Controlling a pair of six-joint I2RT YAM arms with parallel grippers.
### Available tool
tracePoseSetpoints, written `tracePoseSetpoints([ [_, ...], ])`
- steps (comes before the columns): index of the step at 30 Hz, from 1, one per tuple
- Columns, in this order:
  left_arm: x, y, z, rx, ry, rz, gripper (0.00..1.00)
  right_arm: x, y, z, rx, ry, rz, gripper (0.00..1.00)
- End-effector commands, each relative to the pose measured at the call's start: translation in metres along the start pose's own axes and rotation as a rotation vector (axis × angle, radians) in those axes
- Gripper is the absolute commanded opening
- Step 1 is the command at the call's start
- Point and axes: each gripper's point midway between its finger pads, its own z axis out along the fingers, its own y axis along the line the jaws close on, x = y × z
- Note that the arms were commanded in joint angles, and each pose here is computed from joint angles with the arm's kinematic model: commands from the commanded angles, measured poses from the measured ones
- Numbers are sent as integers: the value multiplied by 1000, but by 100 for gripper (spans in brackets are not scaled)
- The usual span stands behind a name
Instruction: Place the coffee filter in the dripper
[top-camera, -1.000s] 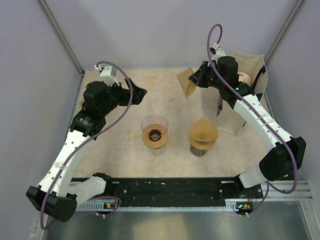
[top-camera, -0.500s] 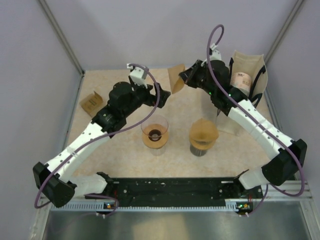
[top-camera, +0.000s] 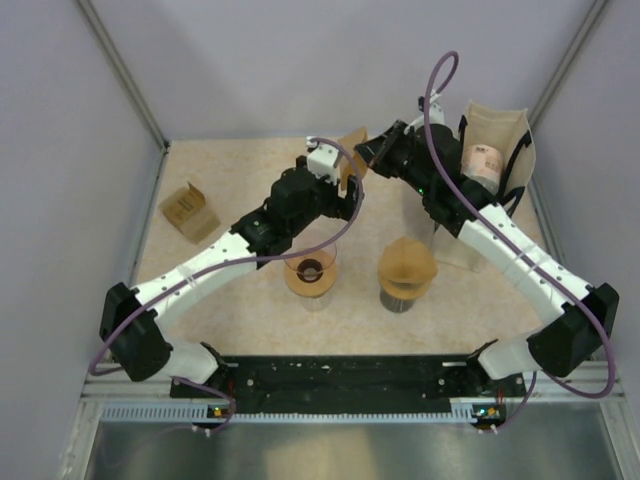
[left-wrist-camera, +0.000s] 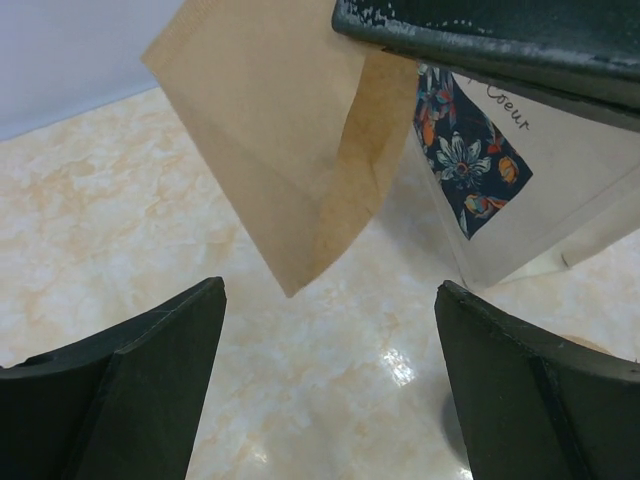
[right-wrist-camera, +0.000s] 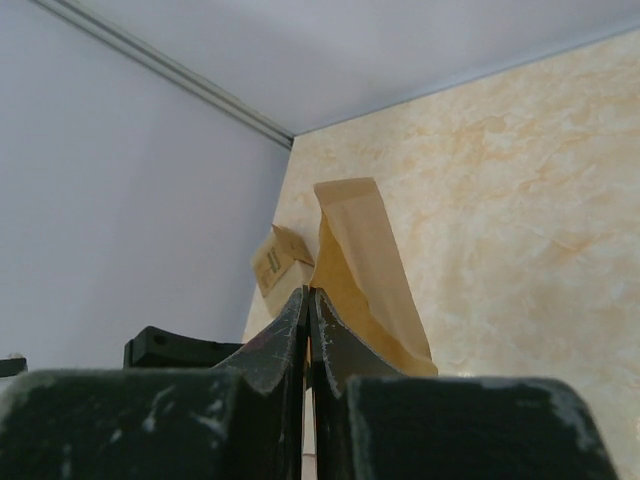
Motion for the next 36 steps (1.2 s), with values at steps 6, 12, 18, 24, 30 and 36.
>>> tracePoseSetpoints([
  [6,-50,7,-13,-71,-165,-6,88,-10,18,-13,-51,-41,3,0],
  [12,-54,12,-10,-101,-193,-24,85,-5,15,-12,-51,-30,10,0],
  [18,-55,14,-4,-117,-200,-7,78,-4,21,-15,-81,-22,27,0],
  [24,-55,7,-4,-75,-243,-26,76,-2,24,-17,-98,-19,64,0],
  [30,-54,4,0,-70,-241,-11,76,-2,27,-18,-113,-13,84,0],
  [36,-57,6,-2,-101,-253,-4,68,-2,28,-19,-118,-7,84,0],
])
